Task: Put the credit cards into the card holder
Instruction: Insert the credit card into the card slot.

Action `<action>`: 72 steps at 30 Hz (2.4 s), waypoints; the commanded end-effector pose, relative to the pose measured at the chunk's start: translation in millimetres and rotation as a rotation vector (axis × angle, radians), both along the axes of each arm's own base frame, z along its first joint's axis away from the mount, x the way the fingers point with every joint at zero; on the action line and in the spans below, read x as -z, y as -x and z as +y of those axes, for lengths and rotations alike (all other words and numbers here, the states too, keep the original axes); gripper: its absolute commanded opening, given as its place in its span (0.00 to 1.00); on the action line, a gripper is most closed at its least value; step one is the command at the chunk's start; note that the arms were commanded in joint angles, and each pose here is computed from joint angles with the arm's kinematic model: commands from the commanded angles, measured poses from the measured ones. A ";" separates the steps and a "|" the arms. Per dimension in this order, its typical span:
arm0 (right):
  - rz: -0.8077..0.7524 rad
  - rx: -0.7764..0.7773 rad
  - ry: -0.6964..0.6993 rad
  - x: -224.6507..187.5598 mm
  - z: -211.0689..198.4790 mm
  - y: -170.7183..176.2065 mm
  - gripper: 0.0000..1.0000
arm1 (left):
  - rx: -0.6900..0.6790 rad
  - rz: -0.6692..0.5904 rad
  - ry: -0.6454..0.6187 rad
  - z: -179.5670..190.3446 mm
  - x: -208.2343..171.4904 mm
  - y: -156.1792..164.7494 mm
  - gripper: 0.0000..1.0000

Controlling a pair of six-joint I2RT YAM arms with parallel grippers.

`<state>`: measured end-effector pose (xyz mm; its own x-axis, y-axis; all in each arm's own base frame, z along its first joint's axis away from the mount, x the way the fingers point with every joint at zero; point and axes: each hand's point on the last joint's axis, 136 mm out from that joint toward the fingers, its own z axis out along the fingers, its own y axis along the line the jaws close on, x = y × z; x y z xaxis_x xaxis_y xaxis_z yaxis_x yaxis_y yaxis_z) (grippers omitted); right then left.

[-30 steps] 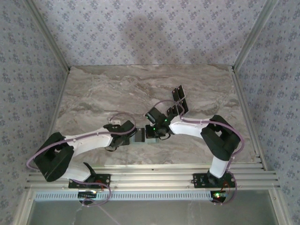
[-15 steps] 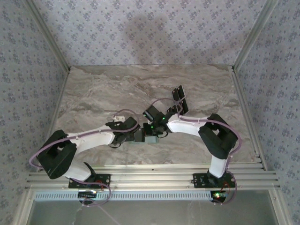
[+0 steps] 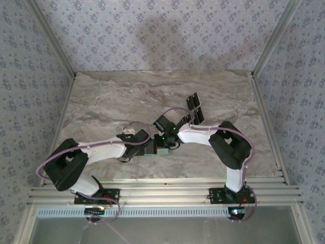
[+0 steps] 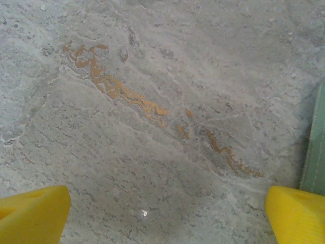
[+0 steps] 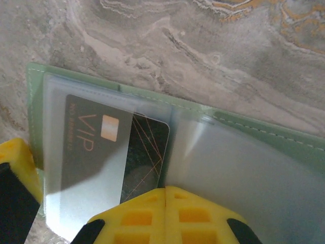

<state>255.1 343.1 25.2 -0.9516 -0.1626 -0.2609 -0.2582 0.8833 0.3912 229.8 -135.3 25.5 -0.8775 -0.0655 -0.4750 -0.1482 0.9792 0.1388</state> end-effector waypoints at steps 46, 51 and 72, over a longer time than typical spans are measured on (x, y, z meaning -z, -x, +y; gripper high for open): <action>-0.010 0.017 -0.067 -21.8 -7.1 5.2 0.05 | 0.004 -0.018 -0.040 7.8 -10.3 4.9 0.99; -0.015 -0.007 -0.073 -25.7 5.1 6.0 0.05 | 0.005 -0.013 -0.041 8.4 -8.9 6.0 0.99; 0.023 -0.017 -0.052 -0.9 15.3 12.8 0.04 | 0.001 -0.008 -0.037 9.3 -4.1 7.9 0.99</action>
<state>244.7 354.7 29.2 -0.9506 -0.1664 -0.2620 -0.2712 0.8561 0.4400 225.3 -130.0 28.7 -0.8749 -0.0516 -0.4816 -0.1470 0.9757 0.1624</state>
